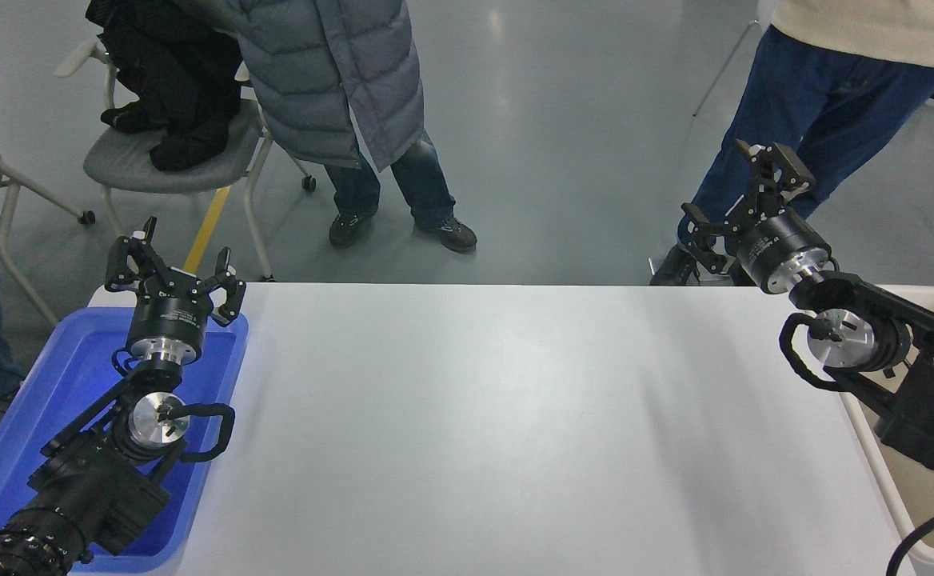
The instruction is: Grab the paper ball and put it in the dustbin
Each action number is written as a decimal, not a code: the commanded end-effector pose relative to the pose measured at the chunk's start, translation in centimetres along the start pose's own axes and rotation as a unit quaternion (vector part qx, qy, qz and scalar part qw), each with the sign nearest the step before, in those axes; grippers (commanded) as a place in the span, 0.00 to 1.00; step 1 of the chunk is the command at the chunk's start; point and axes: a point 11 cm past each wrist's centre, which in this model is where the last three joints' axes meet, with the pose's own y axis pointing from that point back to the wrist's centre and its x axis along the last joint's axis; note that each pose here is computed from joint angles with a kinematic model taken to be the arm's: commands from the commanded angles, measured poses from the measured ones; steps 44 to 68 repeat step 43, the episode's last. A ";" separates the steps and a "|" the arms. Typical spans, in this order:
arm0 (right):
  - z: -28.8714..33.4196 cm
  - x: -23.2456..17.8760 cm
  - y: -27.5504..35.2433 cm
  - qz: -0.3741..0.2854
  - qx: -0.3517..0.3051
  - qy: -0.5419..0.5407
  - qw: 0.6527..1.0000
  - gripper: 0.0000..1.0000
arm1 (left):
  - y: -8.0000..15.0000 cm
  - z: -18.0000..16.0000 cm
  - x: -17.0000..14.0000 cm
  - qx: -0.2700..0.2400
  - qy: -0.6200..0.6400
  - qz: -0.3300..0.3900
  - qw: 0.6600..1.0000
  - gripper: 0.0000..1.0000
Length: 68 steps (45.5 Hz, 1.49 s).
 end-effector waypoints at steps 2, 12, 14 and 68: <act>2.6 2.4 2.2 0.013 0.017 -0.069 0.997 1.00 | 0.0 0.0 0.0 0.000 0.000 0.000 1.000 0.99; 3.1 5.2 3.5 0.016 0.027 -0.083 0.996 1.00 | 0.0 0.0 0.0 0.000 0.000 0.000 1.000 0.99; 3.1 5.7 3.7 0.019 0.030 -0.085 0.996 1.00 | 0.0 0.0 0.0 0.000 0.000 0.000 1.000 0.99; 3.9 7.9 5.1 0.046 0.026 -0.086 0.995 1.00 | 0.0 0.0 0.0 0.000 0.000 0.000 1.000 0.99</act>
